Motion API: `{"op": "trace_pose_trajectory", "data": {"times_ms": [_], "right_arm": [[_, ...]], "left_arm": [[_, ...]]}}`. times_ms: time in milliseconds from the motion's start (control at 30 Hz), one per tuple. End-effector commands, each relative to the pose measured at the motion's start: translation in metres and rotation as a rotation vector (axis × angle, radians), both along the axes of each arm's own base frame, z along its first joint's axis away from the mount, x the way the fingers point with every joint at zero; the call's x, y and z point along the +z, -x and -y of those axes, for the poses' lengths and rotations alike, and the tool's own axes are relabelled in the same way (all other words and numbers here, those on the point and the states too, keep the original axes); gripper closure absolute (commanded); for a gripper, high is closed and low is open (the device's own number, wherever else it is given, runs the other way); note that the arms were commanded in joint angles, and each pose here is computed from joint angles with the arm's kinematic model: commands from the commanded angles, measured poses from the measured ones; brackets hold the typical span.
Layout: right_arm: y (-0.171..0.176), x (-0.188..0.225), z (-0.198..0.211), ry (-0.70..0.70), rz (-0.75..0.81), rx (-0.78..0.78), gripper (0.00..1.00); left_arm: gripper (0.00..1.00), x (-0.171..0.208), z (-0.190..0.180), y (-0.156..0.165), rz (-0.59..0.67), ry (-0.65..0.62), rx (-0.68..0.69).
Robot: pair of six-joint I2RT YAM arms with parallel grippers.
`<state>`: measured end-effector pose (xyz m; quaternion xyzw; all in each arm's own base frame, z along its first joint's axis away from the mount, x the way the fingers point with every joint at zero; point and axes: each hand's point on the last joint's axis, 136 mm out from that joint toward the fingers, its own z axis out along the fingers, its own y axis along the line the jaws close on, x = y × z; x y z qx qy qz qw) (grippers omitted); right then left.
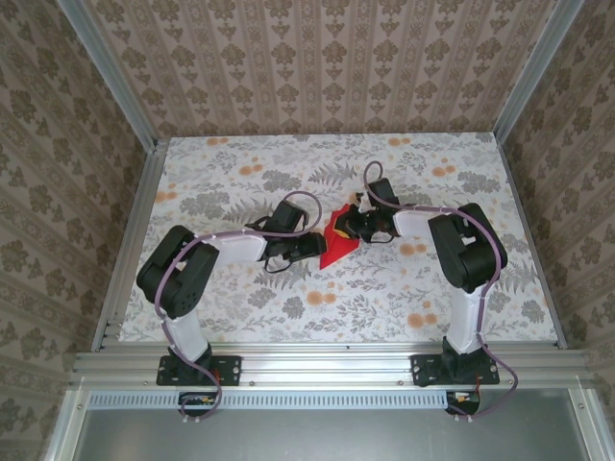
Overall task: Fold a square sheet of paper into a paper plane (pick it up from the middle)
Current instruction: Turn over the paper at the center of the table.
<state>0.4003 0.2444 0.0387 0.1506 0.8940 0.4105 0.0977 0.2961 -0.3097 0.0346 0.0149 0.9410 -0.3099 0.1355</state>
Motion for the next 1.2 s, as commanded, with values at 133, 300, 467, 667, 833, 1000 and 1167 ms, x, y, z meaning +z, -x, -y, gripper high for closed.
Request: {"op": "trace_pose_trajectory", "data": {"times_ms": [133, 300, 467, 667, 833, 1000, 1167], "right_arm": [[0.016, 0.025, 0.023, 0.193, 0.048, 0.067, 1.00], [0.035, 0.054, 0.047, 0.404, 0.091, 0.134, 1.00], [0.054, 0.067, 0.062, 0.712, 0.103, 0.201, 1.00], [0.057, 0.071, 0.072, 1.081, 0.096, 0.220, 0.99], [0.046, 0.059, 0.062, 1.378, 0.105, 0.283, 0.98], [0.033, 0.045, 0.038, 1.552, 0.129, 0.326, 0.98], [0.036, 0.017, 0.015, 1.634, 0.119, 0.390, 0.93]], "left_arm": [[0.35, 0.023, -0.029, -0.008, 0.035, -0.074, 0.085], [0.21, 0.049, -0.071, -0.016, 0.104, -0.156, 0.167], [0.09, 0.074, -0.117, -0.021, 0.159, -0.188, 0.243], [0.01, 0.088, -0.173, -0.022, 0.150, -0.176, 0.383], [0.00, 0.097, -0.207, -0.015, 0.128, -0.159, 0.498], [0.00, 0.107, -0.234, -0.005, 0.107, -0.134, 0.565], [0.00, 0.119, -0.251, 0.000, 0.107, -0.112, 0.590]]}}
